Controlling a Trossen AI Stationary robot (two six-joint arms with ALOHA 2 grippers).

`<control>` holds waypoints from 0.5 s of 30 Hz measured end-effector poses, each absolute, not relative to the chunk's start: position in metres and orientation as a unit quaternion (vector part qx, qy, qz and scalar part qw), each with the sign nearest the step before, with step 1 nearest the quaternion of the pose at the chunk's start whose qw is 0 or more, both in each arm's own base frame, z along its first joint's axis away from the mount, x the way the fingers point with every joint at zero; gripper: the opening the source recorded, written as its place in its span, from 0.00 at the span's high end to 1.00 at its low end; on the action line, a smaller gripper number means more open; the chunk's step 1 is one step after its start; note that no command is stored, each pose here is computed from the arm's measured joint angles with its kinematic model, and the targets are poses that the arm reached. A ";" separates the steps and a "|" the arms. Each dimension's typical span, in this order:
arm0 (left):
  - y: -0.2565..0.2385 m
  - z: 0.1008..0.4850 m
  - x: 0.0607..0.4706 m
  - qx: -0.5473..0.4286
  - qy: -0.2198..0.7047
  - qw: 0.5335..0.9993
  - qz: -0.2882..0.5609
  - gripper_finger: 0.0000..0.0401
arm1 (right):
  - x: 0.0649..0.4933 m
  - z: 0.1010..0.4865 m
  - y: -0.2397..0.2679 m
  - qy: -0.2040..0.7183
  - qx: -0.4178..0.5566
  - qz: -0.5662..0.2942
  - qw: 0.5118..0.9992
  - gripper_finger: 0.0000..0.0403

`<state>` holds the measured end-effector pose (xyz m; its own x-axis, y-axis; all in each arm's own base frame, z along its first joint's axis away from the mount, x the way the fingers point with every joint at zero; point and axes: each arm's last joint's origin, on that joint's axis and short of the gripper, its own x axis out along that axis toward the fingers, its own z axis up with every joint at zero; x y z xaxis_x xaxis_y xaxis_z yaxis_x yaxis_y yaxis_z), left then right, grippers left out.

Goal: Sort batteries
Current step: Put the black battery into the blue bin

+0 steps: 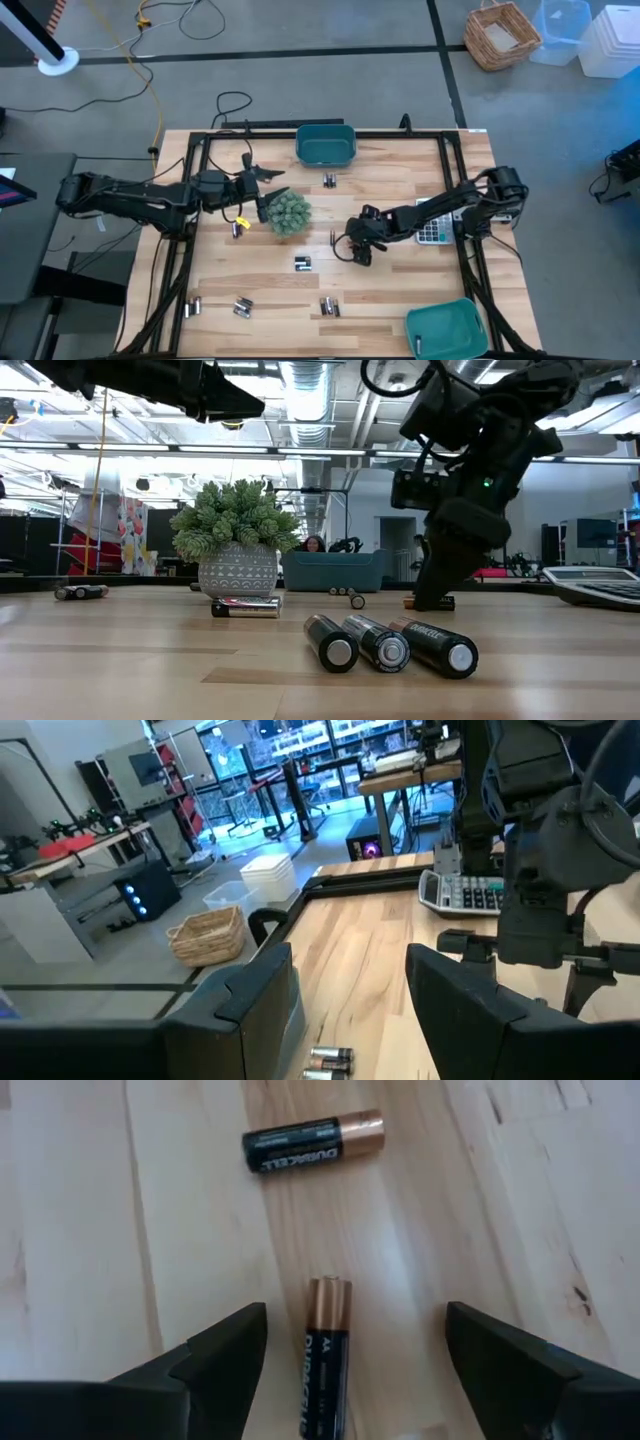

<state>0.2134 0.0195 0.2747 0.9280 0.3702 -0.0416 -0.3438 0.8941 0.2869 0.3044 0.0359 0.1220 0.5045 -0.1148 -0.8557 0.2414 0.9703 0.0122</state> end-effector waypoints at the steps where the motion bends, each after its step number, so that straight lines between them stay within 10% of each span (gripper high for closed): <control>1: 0.019 0.274 0.213 0.139 0.049 0.972 0.183 0.52 | 0.304 0.122 0.036 0.488 0.067 -0.105 0.864 0.23; 15: 0.019 0.275 0.213 0.139 0.047 0.972 0.182 0.52 | 0.303 0.121 0.035 0.491 0.080 -0.118 0.859 0.60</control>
<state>0.2134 0.0194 0.2748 0.9291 0.3676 -0.0410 -0.3415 0.8950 0.2868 0.3029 0.0354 0.1208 0.4894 -0.1243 -0.8632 0.2816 0.9593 0.0214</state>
